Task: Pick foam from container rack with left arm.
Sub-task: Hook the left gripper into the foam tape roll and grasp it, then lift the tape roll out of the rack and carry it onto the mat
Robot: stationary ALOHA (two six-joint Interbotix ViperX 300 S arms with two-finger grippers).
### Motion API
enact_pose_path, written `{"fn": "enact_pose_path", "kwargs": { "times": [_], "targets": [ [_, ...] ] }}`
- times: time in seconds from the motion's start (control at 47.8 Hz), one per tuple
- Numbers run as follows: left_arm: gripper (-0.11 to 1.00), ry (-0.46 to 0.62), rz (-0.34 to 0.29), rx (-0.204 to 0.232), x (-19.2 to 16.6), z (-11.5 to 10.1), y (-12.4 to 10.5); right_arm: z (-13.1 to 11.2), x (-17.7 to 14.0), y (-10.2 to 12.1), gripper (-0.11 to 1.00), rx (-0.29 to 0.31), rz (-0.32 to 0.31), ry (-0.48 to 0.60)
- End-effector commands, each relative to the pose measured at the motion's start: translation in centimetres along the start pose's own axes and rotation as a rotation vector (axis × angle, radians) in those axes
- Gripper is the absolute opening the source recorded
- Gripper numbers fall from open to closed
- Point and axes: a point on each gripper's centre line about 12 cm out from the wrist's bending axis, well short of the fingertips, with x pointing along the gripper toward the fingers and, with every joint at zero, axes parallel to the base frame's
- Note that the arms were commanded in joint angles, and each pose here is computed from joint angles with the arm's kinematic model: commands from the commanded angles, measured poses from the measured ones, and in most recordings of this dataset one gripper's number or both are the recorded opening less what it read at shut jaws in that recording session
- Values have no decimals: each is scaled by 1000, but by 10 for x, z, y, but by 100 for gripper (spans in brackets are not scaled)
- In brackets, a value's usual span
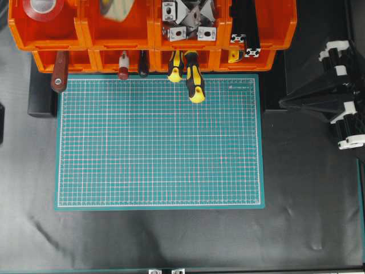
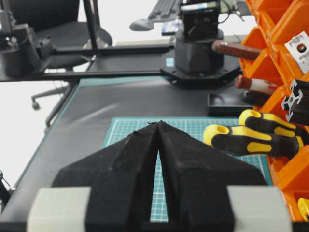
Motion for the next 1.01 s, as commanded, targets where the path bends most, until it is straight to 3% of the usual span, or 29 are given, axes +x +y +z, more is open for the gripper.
{"fn": "enact_pose_path", "kwargs": {
  "times": [0.0,0.105,0.188,0.272,0.398,0.565,0.775,0.838,0.984],
  "targets": [
    [28,-76,-166,16,-33,21,-48,11,2,1,0,2,3,-32],
    [28,-81,-299,43,-55,19,-86,11,2,1,0,2,3,-34],
    [28,-58,-386,85,-67,7,-107,12,2,1,0,2,4,-35],
    [28,-12,-459,139,-72,-16,-122,11,2,1,0,3,4,-34],
    [27,106,-511,258,-70,-68,-129,12,2,1,0,8,5,-35],
    [26,218,-551,385,-60,-131,-120,15,0,1,0,12,6,-47],
    [26,271,-631,429,-40,-202,-95,24,-7,2,0,14,6,-75],
    [27,297,-616,440,-31,-220,-81,26,-10,2,0,20,7,-76],
    [27,396,-508,485,-5,-257,-46,28,-13,2,0,45,8,-61]
  ]
}}
